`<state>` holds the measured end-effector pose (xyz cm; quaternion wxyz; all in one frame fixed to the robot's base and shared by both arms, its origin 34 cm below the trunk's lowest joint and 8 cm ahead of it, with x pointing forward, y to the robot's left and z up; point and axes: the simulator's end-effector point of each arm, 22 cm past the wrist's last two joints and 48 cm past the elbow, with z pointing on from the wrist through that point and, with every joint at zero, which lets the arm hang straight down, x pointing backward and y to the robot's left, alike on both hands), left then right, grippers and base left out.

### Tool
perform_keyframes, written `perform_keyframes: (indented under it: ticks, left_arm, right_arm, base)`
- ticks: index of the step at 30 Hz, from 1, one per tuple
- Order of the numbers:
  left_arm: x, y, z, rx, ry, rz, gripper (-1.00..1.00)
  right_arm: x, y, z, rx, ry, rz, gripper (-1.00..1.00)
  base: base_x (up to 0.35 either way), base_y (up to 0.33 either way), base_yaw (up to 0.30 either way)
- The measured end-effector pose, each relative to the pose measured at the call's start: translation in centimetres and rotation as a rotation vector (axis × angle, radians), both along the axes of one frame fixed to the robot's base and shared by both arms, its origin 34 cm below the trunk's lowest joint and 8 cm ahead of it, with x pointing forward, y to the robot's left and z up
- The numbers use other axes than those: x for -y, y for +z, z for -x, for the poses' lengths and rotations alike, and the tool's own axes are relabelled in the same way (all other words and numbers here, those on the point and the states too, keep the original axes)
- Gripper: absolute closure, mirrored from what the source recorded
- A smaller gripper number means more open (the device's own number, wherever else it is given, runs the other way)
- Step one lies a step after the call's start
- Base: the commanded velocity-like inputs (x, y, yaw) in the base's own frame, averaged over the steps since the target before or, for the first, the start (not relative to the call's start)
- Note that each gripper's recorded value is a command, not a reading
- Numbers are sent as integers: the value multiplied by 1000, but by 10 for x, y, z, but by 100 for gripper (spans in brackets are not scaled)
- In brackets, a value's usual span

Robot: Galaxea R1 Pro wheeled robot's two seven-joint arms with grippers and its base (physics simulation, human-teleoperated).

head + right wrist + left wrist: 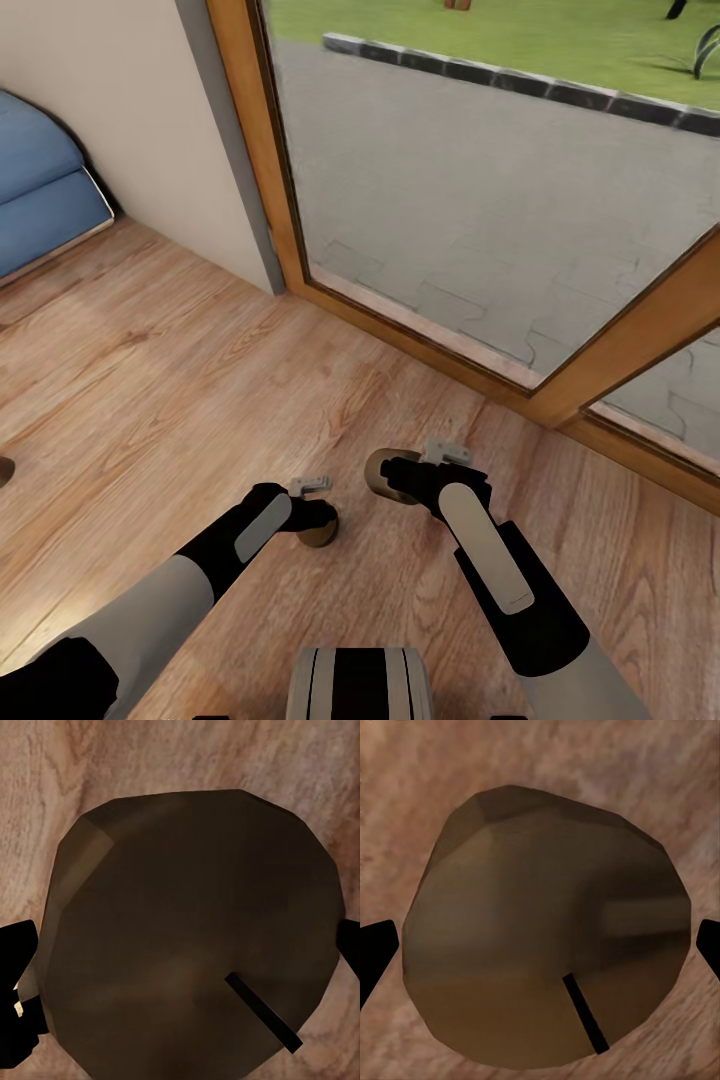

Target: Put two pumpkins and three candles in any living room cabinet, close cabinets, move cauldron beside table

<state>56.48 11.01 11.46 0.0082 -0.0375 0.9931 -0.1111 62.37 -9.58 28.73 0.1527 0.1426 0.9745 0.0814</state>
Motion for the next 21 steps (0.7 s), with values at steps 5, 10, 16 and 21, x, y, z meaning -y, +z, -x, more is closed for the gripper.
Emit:
perform_keyframes:
  ticks: [5, 10, 16, 21]
  left_arm:
    - [5, -3, 0, -4, 12, 17, -100]
    - [4, -3, 0, -4, 11, 15, -100]
    - [4, -3, 0, -4, 11, 14, -100]
    - [4, -3, 1, -5, 12, 15, -100]
  right_arm:
    - [0, -7, 3, -12, 1, 1, 100]
    - [0, -7, 2, -12, 0, 0, 100]
    - [0, -7, 2, -12, 0, 0, 100]
    - [0, -7, 3, -12, 0, 0, 100]
  base:
    - [0, 0, 0]
    - [0, 0, 0]
    - [0, 0, 0]
    - [0, 0, 0]
